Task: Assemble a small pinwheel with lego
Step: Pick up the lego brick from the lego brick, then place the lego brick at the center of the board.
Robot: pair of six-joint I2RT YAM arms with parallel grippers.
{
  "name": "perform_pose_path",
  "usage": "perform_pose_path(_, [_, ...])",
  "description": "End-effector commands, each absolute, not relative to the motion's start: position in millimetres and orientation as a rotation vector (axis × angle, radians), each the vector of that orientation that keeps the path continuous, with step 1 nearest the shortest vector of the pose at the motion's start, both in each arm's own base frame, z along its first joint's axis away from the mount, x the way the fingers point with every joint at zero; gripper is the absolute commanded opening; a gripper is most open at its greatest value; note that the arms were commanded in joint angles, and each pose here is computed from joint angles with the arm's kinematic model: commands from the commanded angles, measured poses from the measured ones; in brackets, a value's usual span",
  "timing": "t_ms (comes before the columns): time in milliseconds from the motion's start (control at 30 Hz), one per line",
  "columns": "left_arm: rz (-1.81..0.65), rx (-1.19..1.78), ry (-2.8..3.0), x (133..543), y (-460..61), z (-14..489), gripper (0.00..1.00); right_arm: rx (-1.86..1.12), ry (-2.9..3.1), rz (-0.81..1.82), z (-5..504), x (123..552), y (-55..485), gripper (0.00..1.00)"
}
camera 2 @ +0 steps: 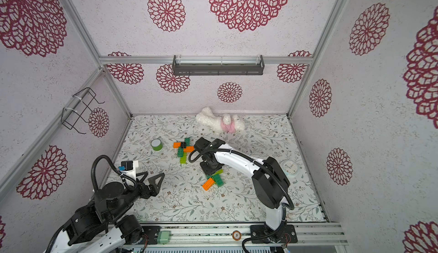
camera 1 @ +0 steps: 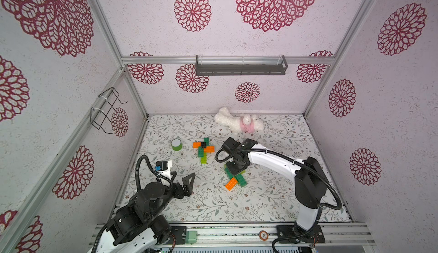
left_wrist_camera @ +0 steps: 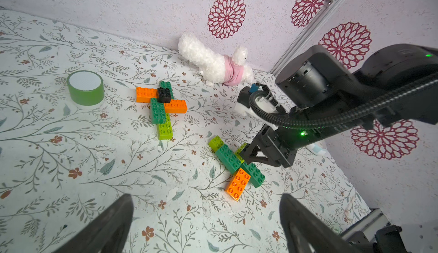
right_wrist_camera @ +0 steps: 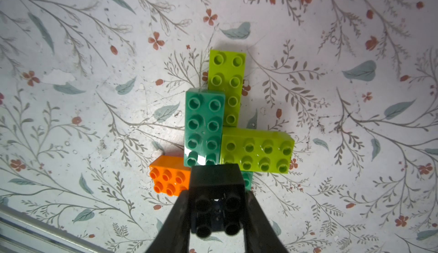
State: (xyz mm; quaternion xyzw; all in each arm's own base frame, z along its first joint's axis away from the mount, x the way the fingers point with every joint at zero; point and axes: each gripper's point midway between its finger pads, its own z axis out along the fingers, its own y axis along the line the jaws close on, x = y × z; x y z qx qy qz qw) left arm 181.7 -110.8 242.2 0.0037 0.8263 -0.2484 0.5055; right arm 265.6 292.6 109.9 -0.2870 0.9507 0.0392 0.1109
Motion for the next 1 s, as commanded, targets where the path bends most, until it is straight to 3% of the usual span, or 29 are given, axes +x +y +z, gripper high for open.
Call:
perform_pose_path(0, [-0.648,-0.002,1.953,188,-121,244,1.0,-0.765,2.736,0.19,142,272,290,0.22])
perform_pose_path(233, [-0.645,0.242,2.081,213,-187,192,0.93,-0.582,2.703,0.217,154,291,250,0.21])
perform_pose_path(467, [-0.422,0.791,2.039,218,-253,119,0.88,-0.202,2.688,0.341,119,303,182,0.23])
perform_pose_path(700, [-0.408,0.931,1.949,225,-280,83,0.88,-0.137,2.732,0.411,75,296,167,0.26])
perform_pose_path(967, [-0.444,1.004,1.895,226,-298,49,0.84,-0.13,2.743,0.422,57,291,158,0.39])
